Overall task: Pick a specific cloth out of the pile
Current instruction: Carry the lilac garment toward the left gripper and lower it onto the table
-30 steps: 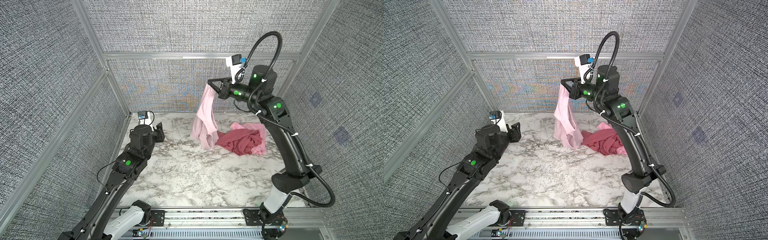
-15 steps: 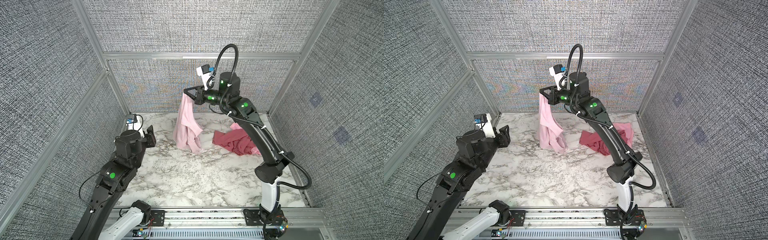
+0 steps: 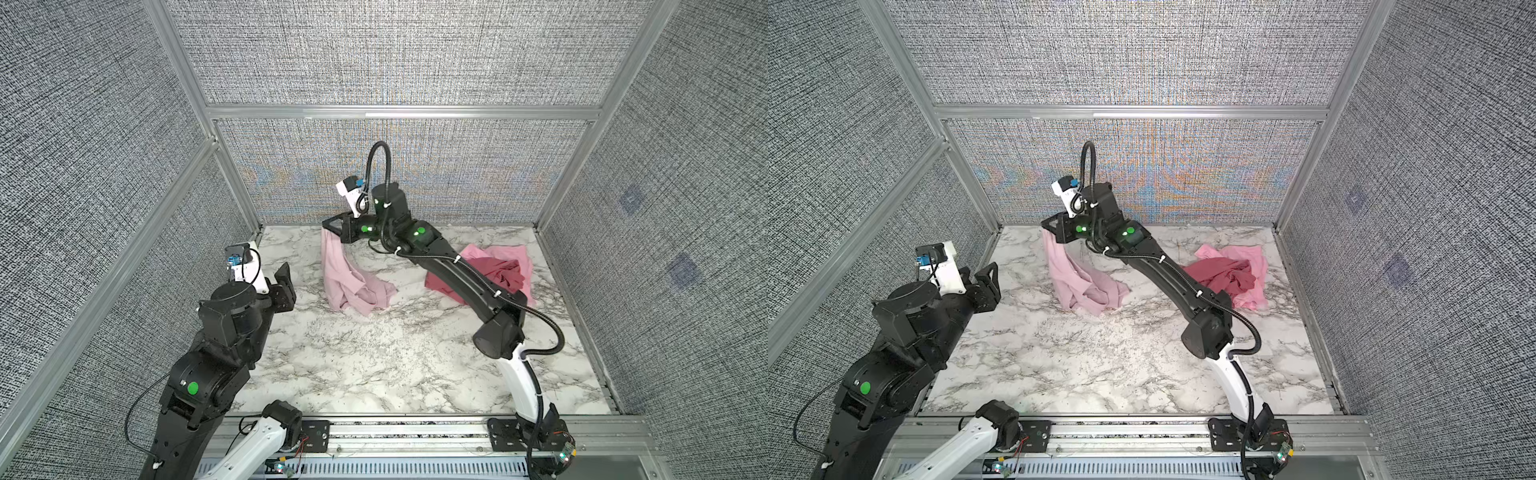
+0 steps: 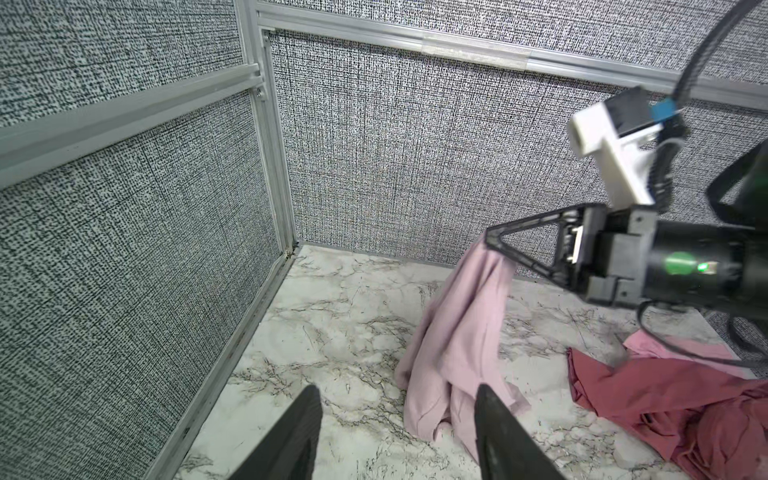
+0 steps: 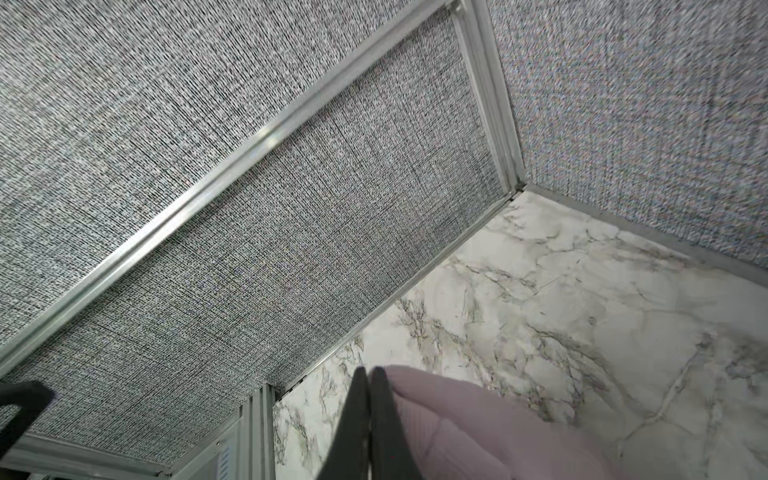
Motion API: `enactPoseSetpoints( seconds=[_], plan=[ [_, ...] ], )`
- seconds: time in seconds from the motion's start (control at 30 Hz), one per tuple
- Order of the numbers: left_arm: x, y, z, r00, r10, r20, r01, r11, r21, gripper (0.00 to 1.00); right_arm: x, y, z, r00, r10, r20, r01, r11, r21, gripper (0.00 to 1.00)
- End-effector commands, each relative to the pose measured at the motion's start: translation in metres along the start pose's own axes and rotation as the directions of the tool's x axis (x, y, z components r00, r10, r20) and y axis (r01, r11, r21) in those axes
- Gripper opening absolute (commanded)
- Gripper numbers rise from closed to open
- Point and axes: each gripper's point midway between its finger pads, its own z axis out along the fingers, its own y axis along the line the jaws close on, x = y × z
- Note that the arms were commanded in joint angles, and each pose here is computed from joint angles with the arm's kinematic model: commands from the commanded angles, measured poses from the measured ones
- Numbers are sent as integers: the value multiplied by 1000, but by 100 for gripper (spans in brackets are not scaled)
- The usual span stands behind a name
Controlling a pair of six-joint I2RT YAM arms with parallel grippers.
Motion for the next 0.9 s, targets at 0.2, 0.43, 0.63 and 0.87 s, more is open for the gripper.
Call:
enactPoseSetpoints(
  seconds=[0.2, 0.43, 0.63, 0.87],
  plan=[
    [6, 5, -4, 1000, 5, -9, -5, 1000, -9, 60, 65, 23, 72, 999, 28, -36, -31, 995, -93, 0],
    [11, 2, 1, 1000, 2, -12, -2, 1000, -2, 61, 135, 45, 113, 991, 57, -121, -73, 988, -133, 0],
    [16, -1, 6, 1000, 2, -22, -2, 1000, 8, 61, 183, 55, 132, 982, 66, -178, -90, 987, -131, 0],
    [19, -7, 11, 1000, -8, -27, 9, 999, 31, 61, 202, 59, 132, 979, 23, -201, -42, 995, -91, 34]
  ],
)
